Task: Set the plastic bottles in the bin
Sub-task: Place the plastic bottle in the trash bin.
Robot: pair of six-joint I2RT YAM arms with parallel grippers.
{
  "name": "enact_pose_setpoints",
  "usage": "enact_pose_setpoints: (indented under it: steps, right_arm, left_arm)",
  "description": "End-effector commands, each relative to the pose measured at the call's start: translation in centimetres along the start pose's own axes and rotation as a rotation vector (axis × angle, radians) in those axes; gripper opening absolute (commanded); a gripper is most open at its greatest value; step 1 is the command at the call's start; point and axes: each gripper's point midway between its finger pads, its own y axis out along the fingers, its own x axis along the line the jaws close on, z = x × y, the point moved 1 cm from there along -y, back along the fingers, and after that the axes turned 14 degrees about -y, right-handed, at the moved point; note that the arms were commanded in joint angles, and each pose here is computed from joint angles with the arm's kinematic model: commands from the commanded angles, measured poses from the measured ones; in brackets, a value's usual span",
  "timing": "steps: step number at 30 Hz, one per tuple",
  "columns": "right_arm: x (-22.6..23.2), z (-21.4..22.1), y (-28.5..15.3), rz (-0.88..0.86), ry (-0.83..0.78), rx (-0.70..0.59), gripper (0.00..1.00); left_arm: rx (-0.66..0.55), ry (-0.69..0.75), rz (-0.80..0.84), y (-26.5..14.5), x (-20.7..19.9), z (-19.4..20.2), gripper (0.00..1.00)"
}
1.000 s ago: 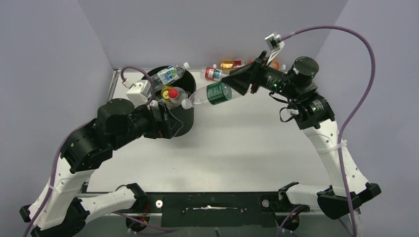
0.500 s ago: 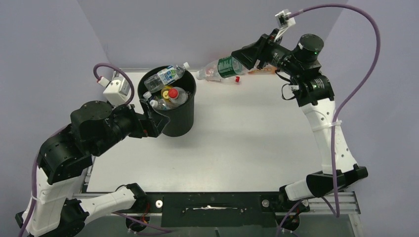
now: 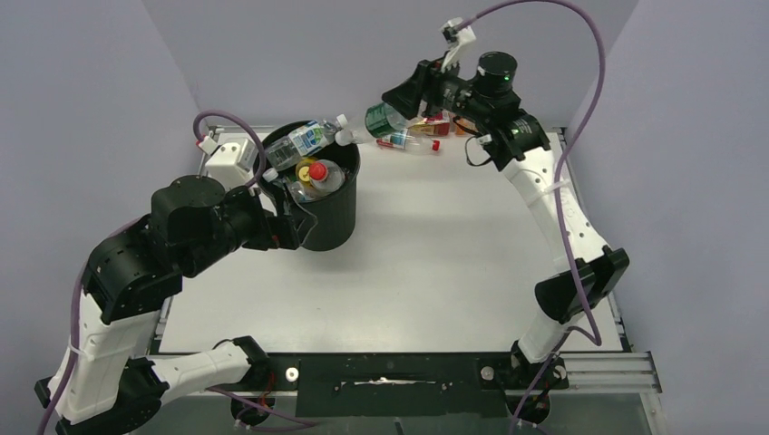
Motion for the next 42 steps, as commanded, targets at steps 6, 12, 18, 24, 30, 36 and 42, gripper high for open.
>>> enact_pose_setpoints:
  steps: [6,12,18,24,30,36,42]
  right_arm:
    - [4.0,-1.3,4.0,0.107,-0.221,0.031,0.47]
    - [4.4,0.2,4.2,0.198,-0.271,0.087,0.47]
    - [4.5,-0.2,3.9,0.227,-0.307,0.093,0.48]
    - [5.0,1.5,6.0,0.204,-0.349,0.136,0.49]
    - [6.4,5.5,8.8,0.174,-0.387,0.193,0.52]
    - [6.6,9.2,10.3,0.163,-0.390,0.266,0.55]
    - [7.0,8.9,10.2,0.145,-0.382,0.256,0.72]
  left_arm:
    - [-0.052,-0.004,0.025,-1.4,-0.1,-1.1,0.91]
    - [-0.043,0.005,0.019,-1.2,0.1,-0.8,0.91]
    - [-0.039,0.010,0.018,-0.9,0.1,-0.7,0.91]
    - [-0.038,0.007,0.023,-1.1,0.1,-0.6,0.91]
    - [-0.040,0.001,0.017,-1.3,0.4,-0.5,0.91]
    - [-0.033,-0.002,0.023,-0.9,0.3,-0.3,0.91]
    - [-0.028,-0.002,0.024,-0.7,0.3,-0.1,0.91]
